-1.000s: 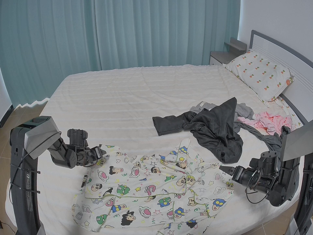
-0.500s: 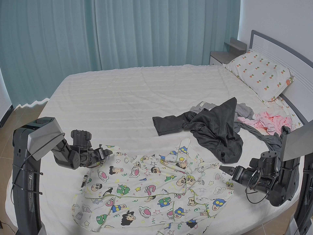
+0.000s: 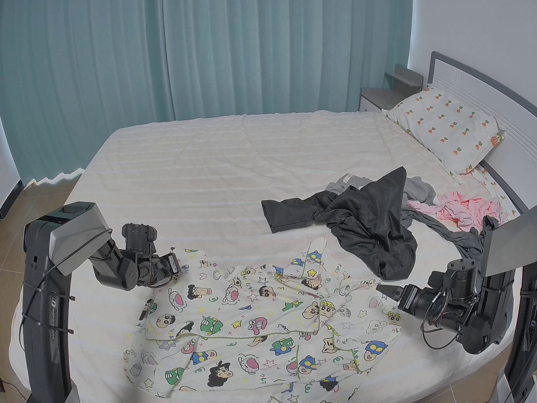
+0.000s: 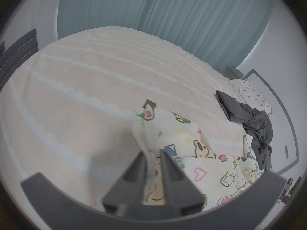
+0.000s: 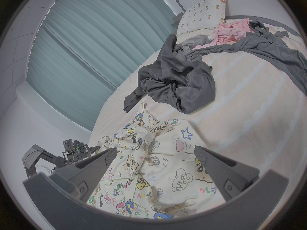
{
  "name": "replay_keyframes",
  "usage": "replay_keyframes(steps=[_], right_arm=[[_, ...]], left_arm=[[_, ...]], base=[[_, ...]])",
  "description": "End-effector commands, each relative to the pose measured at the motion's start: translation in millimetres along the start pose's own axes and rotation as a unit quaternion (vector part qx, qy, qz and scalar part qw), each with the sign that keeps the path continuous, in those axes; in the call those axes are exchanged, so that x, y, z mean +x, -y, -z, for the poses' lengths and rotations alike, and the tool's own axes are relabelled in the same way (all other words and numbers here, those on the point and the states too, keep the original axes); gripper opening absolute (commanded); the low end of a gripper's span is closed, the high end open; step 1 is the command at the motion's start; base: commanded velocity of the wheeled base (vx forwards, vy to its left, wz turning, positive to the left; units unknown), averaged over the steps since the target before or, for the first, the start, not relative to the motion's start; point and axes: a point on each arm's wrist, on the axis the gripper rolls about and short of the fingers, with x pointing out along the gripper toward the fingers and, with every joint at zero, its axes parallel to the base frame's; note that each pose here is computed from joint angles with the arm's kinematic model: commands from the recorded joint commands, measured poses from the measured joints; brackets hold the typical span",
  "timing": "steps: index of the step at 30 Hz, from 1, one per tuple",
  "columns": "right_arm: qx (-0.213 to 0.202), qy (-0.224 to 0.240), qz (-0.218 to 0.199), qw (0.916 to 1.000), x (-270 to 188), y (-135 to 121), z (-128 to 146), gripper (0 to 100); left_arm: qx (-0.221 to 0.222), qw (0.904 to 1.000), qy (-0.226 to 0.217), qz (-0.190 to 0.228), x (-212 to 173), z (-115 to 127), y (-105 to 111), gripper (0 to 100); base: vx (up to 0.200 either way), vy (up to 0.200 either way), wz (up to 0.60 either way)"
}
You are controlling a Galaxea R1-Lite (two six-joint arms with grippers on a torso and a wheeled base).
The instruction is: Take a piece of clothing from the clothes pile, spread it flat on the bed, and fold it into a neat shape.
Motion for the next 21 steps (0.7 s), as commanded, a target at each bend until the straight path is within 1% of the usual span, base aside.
replay_keyframes(steps=[1, 9, 14, 18, 21], right_arm=[[-0.001, 0.004, -0.004, 1.0000, -0.1, -0.8, -0.9, 100], [-0.001, 0.005, -0.003, 1.0000, -0.2, -0.5, -1.1, 100], [-0.001, 0.005, -0.003, 1.0000, -0.2, -0.5, -1.1, 100], [0.000, 0.004, -0.003, 1.0000, 0.0, -0.3, -0.9, 100], [0.000, 0.005, -0.002, 1.0000, 0.0, -0.3, -0.9, 100]], left_arm=[[-0.005, 0.9998, 0.015, -0.009, -0.8, -8.2, -6.1, 0], [-0.011, 0.9983, 0.048, -0.031, 3.9, -23.2, -12.4, 0], [-0.016, 0.9973, 0.062, -0.037, 6.5, -32.1, -18.2, 0], [-0.017, 0.9970, 0.064, -0.040, 8.9, -32.1, -20.2, 0], [-0.020, 0.9960, 0.074, -0.046, 10.8, -36.9, -22.7, 0]], base=[[0.000, 0.000, 0.00], [0.000, 0.000, 0.00], [0.000, 0.000, 0.00], [0.000, 0.000, 0.00], [0.000, 0.000, 0.00]])
